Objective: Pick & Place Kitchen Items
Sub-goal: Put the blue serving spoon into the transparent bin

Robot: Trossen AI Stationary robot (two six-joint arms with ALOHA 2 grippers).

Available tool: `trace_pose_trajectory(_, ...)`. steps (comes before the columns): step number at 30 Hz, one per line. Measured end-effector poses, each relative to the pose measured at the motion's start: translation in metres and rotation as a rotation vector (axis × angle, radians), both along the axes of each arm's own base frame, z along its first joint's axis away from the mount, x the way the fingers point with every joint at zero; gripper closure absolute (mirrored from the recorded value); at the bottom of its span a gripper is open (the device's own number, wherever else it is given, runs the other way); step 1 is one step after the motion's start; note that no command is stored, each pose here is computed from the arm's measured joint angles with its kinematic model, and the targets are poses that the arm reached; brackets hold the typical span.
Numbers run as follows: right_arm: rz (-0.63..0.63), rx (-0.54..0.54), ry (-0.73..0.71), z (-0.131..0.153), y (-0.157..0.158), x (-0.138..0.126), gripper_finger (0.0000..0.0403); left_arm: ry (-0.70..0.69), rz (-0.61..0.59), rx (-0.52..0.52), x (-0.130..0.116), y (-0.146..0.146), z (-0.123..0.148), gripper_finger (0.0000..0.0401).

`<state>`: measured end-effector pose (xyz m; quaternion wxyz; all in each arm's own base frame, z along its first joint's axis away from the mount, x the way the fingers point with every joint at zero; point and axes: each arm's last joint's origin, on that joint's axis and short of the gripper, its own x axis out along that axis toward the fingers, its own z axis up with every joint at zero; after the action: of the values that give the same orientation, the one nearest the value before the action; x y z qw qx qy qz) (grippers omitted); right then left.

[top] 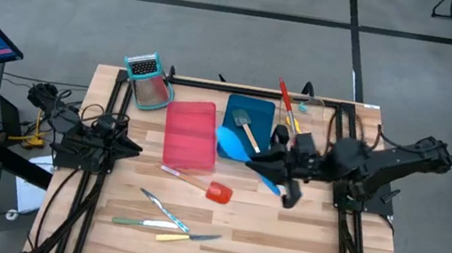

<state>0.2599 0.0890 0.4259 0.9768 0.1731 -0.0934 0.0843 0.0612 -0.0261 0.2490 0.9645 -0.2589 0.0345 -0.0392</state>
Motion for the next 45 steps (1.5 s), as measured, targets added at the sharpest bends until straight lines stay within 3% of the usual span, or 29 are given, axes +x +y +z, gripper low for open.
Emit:
trace_pose_trajectory(14,0.247,0.149,-0.152,0.022,0.001,-0.016,0.0349,-0.043,-0.003,-0.043,0.000,0.000,0.005,0.0325)
trace_pose_trajectory(28,0.273,0.161,-0.314,0.035,-0.002,-0.021,0.0349,-0.074,-0.023,-0.066,0.000,-0.001,0.009,0.0325)
trace_pose_trajectory(31,0.220,0.144,-0.299,0.033,-0.005,-0.019,0.0349,-0.075,-0.023,-0.067,0.000,-0.001,0.009,0.0325)
trace_pose_trajectory(36,0.010,0.110,-0.250,0.028,-0.014,-0.013,0.0349,-0.079,-0.031,-0.070,0.000,-0.001,0.009,0.0325)
trace_pose_trajectory(45,-0.349,-0.083,-0.146,0.020,-0.031,-0.008,0.0349,-0.088,-0.031,-0.076,0.000,-0.001,0.010,0.0325)
